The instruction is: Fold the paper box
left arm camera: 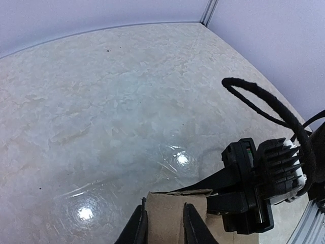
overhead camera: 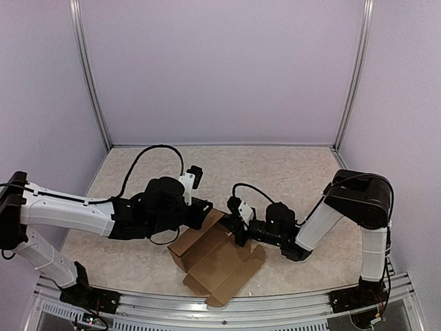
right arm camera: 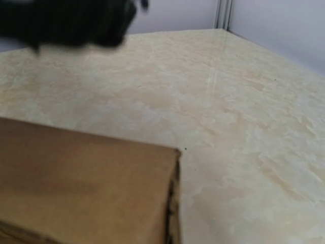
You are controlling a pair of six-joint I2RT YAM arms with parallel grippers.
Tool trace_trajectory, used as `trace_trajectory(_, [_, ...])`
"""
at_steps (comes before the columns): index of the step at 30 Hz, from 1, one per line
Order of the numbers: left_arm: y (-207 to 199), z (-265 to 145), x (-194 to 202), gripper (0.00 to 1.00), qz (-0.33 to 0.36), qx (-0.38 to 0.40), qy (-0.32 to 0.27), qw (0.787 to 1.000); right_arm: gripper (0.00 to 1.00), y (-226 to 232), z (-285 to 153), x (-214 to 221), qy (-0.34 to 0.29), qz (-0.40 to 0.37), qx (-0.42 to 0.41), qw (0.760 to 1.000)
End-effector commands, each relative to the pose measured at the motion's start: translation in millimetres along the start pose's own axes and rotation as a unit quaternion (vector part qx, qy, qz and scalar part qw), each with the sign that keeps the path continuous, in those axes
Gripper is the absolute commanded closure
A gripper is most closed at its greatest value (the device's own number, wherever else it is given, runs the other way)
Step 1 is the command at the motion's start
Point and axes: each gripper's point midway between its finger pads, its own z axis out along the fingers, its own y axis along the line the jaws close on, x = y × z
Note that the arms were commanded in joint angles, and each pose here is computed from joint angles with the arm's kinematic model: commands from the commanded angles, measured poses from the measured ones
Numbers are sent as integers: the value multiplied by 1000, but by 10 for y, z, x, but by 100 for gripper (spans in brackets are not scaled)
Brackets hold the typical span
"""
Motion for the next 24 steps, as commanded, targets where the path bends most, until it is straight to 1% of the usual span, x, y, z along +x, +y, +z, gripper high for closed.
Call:
trace_trajectory(1, [-112, 110, 12, 84, -2, 24, 13, 1000, 100, -60, -20, -15, -29, 17, 10, 999])
trace_trajectory(9, [-129, 283, 222, 100, -4, 25, 47, 999, 100, -53, -2, 97, -32, 30, 10, 999])
trace_trajectory(18, [-72, 414, 411, 100, -6, 7, 72, 997, 100, -62, 1, 155, -28, 38, 13, 999])
trace_trajectory(22, [-32, 438, 468, 100, -7, -4, 80, 997, 93, -61, -2, 160, -26, 43, 13, 999])
trace_trajectory(24, [-8, 449, 489, 100, -7, -10, 82, 997, 87, -52, -8, 142, -27, 45, 12, 999])
